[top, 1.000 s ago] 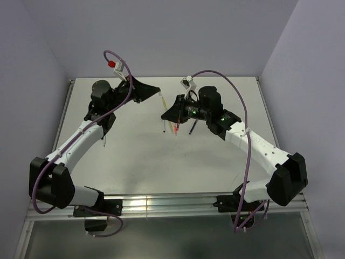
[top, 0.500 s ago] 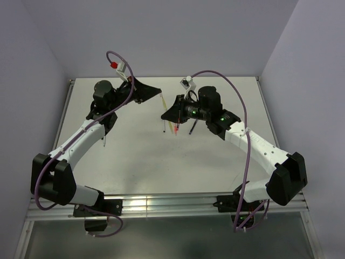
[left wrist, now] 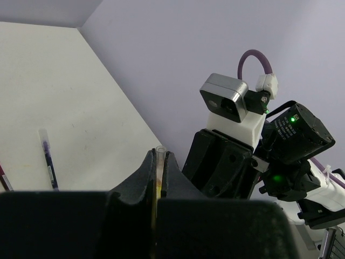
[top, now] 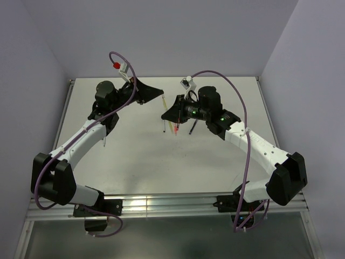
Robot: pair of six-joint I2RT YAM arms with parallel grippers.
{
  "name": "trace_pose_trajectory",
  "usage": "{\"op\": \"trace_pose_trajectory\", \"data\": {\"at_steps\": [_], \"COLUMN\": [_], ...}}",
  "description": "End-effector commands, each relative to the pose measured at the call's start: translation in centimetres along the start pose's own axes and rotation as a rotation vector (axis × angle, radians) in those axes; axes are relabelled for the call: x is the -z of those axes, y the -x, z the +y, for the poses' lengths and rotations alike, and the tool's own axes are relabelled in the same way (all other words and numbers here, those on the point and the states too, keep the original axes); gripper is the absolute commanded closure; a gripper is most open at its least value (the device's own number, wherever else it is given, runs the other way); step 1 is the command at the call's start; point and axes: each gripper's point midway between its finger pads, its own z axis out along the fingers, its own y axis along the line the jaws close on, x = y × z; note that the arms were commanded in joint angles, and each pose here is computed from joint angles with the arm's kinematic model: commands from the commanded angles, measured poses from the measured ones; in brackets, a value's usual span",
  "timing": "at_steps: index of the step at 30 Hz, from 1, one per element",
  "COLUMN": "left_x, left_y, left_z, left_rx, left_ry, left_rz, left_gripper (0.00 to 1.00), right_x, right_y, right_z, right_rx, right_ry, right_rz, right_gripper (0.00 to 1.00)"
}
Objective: Insert the pens into the pen caps
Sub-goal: Insert the pen cap onto the pen.
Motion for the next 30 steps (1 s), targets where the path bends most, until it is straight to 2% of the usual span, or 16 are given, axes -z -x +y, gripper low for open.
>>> {"op": "trace_pose_trajectory", "data": {"at_steps": [1,7,19,30], "left_x": [-0.4,-0.5,-1.0,-0.1], "left_y": [-0.4,-1.5,-3.9,-4.4], "left_z": [-1.2,-1.4,-4.7,-6.0], "left_rx": [-0.026,-0.035,-0.097,-0.080], "left_ry": [-0.056,-0.038,-0.079,-0.061], "left_rz": [0.016,0.036,0.100,0.079], "left_gripper": [1.00,1.00,1.00,1.00], "right_x": [0.3,1.0,3.2,4.4], "right_y": [3.1,4.2,5.9,6.6], "right_z": [1.6,0.7,0.2,-0.6], "right_rx": [0.047,0.055,0.088,0.102], "right_ry": [0.023,-0.036,-0.087,-0.132], "right_rz": [-0.088,-0.163,-0.311,-0.402], "right_gripper": [1.00,1.00,1.00,1.00]}}
